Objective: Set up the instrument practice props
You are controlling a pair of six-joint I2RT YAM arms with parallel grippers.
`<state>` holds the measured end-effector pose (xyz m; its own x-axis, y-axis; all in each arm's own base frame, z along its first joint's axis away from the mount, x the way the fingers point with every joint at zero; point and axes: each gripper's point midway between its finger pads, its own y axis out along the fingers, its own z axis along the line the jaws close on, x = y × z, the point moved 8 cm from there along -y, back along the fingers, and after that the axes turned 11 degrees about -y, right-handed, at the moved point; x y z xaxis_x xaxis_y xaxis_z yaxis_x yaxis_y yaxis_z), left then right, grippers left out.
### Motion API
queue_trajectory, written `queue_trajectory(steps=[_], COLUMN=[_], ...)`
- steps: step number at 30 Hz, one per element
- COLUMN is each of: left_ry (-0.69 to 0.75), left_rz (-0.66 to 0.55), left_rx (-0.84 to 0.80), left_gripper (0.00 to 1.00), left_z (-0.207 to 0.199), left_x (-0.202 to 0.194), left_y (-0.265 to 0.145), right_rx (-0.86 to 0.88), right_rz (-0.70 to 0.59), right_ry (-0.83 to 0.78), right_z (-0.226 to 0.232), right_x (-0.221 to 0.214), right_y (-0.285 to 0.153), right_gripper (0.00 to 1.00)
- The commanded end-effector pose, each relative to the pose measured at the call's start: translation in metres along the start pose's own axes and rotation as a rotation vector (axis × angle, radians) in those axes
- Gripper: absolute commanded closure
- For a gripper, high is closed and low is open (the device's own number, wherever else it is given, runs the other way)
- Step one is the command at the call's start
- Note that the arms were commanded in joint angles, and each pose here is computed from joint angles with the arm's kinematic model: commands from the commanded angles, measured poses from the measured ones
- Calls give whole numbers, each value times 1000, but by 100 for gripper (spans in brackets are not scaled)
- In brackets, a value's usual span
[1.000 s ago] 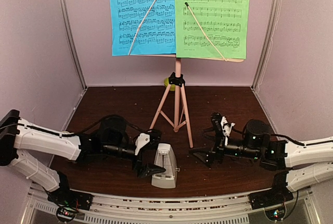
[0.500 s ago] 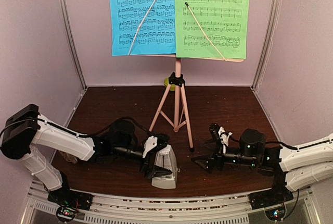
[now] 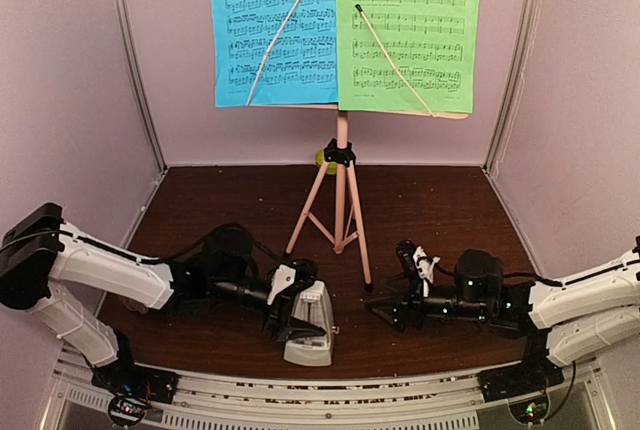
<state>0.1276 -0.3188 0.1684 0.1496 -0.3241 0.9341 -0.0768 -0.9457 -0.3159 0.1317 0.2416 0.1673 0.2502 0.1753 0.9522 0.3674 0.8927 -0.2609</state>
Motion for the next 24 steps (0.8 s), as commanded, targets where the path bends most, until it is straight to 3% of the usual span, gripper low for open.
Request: queue_trajectory(steps=[1, 6, 11, 24], left_ry=[177, 264, 315, 356], left_rz=[-148, -174, -170, -174], left_rx=[39, 62, 75, 90], left_gripper=[57, 62, 64, 67], left_z=[-11, -20, -29, -35], left_x=[46, 54, 64, 79], left_y=[-21, -28, -34, -44], right_rx=[0, 46, 159, 190], right_rz=[6, -44, -119, -77], right_ry=[39, 144, 179, 200], right_z=[-2, -1, 15, 31], right_x=[-1, 8, 16, 8], right_y=[10, 30, 39, 62], right_gripper=[30, 43, 47, 57])
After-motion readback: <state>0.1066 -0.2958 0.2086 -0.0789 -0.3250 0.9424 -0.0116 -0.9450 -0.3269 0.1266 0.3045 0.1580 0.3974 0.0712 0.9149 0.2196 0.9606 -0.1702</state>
